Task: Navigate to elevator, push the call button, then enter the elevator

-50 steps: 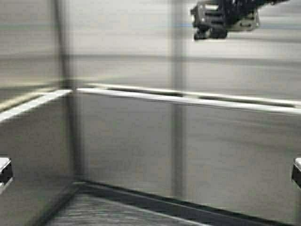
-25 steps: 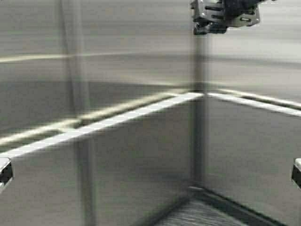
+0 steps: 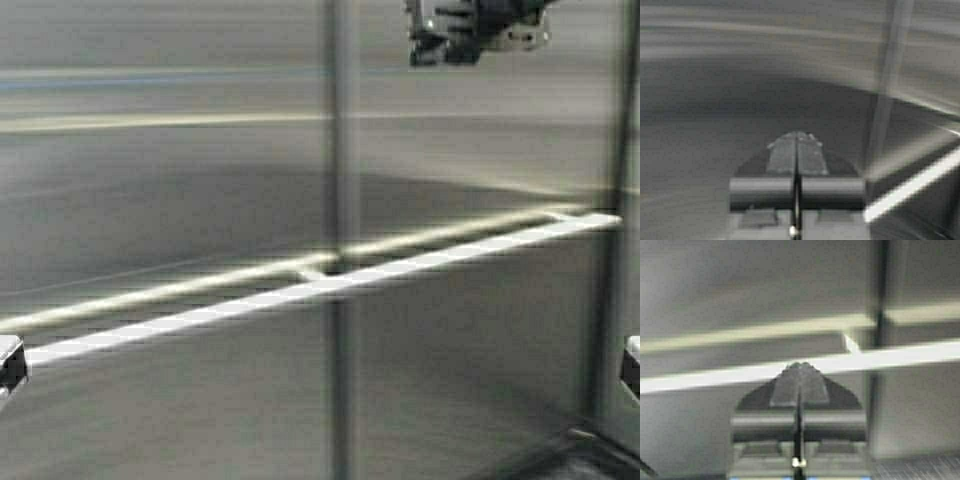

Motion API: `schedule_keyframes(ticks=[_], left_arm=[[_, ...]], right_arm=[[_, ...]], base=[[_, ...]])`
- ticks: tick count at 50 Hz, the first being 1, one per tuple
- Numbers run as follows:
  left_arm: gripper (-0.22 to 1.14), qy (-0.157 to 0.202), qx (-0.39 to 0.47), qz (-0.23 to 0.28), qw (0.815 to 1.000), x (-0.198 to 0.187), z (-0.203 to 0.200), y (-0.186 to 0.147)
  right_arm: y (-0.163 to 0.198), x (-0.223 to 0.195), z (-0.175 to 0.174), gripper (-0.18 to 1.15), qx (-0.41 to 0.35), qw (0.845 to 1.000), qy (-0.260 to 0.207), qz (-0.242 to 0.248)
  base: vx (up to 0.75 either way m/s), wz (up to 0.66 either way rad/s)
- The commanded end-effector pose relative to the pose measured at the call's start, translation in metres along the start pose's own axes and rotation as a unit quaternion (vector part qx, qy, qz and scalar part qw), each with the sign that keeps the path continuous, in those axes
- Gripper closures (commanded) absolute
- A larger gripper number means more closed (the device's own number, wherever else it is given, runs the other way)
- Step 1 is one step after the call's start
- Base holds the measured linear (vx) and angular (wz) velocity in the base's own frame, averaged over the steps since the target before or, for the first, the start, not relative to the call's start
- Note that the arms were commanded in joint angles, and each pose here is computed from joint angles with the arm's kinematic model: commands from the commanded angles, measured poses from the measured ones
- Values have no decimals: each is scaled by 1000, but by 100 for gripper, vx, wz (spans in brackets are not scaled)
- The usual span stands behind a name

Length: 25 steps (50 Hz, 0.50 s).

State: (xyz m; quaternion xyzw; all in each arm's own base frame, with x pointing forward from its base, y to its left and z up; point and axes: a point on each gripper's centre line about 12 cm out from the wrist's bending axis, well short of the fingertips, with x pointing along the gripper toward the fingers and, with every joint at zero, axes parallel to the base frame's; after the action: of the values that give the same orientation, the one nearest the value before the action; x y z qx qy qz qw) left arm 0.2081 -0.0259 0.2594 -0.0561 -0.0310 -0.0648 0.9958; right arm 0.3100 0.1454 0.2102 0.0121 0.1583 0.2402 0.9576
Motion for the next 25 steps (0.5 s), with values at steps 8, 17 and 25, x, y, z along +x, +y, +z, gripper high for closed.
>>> schedule_keyframes(ticks=[8, 17, 25], left_arm=[[89, -20, -9, -3, 1000, 1, 11, -1], [89, -15, -11, -1, 1000, -2, 6, 0], [89, -11, -12, -2, 1000, -3, 3, 0]], right_arm=[[3, -15, 7, 91, -3, 1000, -22, 5], [4, -15, 7, 91, -3, 1000, -27, 7], [4, -9, 3, 91, -2, 1000, -24, 9]], base=[[9, 57], [9, 57], [6, 46]])
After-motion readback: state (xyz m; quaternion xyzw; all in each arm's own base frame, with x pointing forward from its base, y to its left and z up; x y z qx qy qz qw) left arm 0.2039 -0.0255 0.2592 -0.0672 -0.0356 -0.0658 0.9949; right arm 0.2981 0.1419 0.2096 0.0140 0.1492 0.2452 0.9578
